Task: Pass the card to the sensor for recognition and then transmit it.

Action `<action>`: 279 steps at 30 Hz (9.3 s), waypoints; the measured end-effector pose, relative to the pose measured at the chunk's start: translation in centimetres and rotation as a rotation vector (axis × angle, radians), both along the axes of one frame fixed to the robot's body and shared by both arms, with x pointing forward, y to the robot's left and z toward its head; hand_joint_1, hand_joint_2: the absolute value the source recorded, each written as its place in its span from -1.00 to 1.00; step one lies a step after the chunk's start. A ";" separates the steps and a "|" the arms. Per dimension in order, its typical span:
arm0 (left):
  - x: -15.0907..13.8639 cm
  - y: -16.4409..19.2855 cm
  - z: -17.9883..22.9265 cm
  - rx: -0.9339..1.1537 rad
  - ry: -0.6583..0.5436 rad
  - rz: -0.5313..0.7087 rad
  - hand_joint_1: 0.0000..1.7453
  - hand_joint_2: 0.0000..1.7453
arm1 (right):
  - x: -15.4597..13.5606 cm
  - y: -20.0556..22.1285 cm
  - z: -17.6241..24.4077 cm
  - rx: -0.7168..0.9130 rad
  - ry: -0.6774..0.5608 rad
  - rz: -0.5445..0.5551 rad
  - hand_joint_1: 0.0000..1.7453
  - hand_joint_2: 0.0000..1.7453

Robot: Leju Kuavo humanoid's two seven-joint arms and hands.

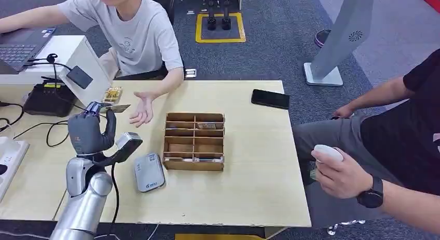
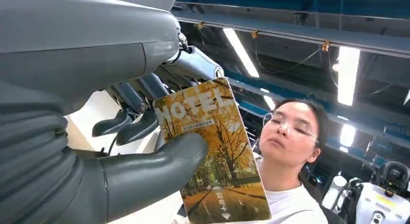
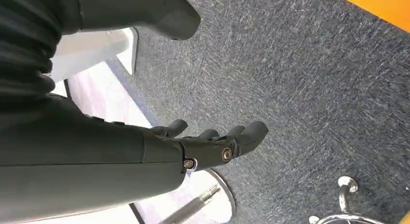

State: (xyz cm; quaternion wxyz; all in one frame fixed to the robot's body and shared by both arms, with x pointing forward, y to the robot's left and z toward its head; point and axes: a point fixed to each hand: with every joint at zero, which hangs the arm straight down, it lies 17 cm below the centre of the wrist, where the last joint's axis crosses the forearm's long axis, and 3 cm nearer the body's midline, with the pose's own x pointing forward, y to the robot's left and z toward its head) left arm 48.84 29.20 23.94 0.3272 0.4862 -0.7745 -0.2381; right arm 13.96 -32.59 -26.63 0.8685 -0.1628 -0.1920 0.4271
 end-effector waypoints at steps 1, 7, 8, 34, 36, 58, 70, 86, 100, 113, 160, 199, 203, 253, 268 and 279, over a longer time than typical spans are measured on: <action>0.1 0.0 -0.1 0.004 0.003 0.002 1.00 1.00 | 0.0 0.0 0.0 0.000 0.000 0.001 -1.00 1.00; 0.3 0.0 -0.5 0.010 0.015 0.005 1.00 1.00 | 0.0 0.0 0.0 -0.001 0.000 0.001 -1.00 1.00; 0.3 0.0 -0.5 0.008 0.017 0.006 1.00 1.00 | 0.1 0.0 0.0 0.000 -0.001 0.001 -1.00 1.00; 0.1 -2.3 -3.3 -0.142 0.159 -0.105 -1.00 1.00 | -0.2 -0.3 0.0 -0.005 -0.013 -0.019 -1.00 1.00; -0.3 -2.7 -3.2 -0.142 0.156 -0.119 -1.00 1.00 | -0.2 -0.4 0.0 -0.006 -0.014 -0.021 -1.00 1.00; -12.4 -16.3 -11.2 0.402 0.364 -0.517 -1.00 1.00 | -1.6 -1.3 -0.2 -0.020 -0.004 -0.083 -1.00 1.00; -12.1 -17.7 -13.5 0.395 0.438 -0.507 -1.00 1.00 | -1.9 -1.5 -0.2 -0.028 0.007 -0.085 -1.00 1.00; -10.1 -18.6 -15.0 0.322 0.496 -0.442 -1.00 1.00 | -1.3 -1.4 -0.1 -0.026 -0.006 -0.067 -1.00 1.00; -9.0 -17.4 -15.5 0.283 0.516 -0.394 -1.00 1.00 | -1.4 -1.5 -0.2 -0.034 0.001 -0.060 -1.00 1.00; -7.4 -15.0 -15.9 0.240 0.528 -0.308 -1.00 1.00 | -1.2 -1.3 -0.1 -0.033 -0.006 -0.040 -1.00 1.00; -5.4 -14.4 -16.7 0.172 0.545 -0.258 -1.00 1.00 | -0.1 -0.5 0.1 -0.030 -0.021 -0.013 -1.00 1.00; -5.5 -14.8 -17.2 0.105 0.587 -0.301 1.00 1.00 | -0.2 -0.7 0.0 -0.034 -0.009 -0.023 -1.00 1.00; -5.5 -14.7 -17.3 0.098 0.593 -0.305 1.00 1.00 | -0.2 -0.7 0.0 -0.034 -0.009 -0.020 -1.00 1.00; -0.5 -3.8 3.2 0.137 0.189 -0.122 0.96 1.00 | -0.8 -0.1 -0.1 -0.015 -0.017 -0.055 -1.00 1.00; 1.3 -0.4 -0.5 0.143 0.251 -0.003 -1.00 1.00 | -0.6 -0.2 0.0 -0.017 -0.016 -0.054 -1.00 1.00; -2.4 8.0 -1.5 0.032 0.157 0.189 -1.00 1.00 | -1.6 -0.7 -0.2 -0.025 -0.011 -0.098 -1.00 1.00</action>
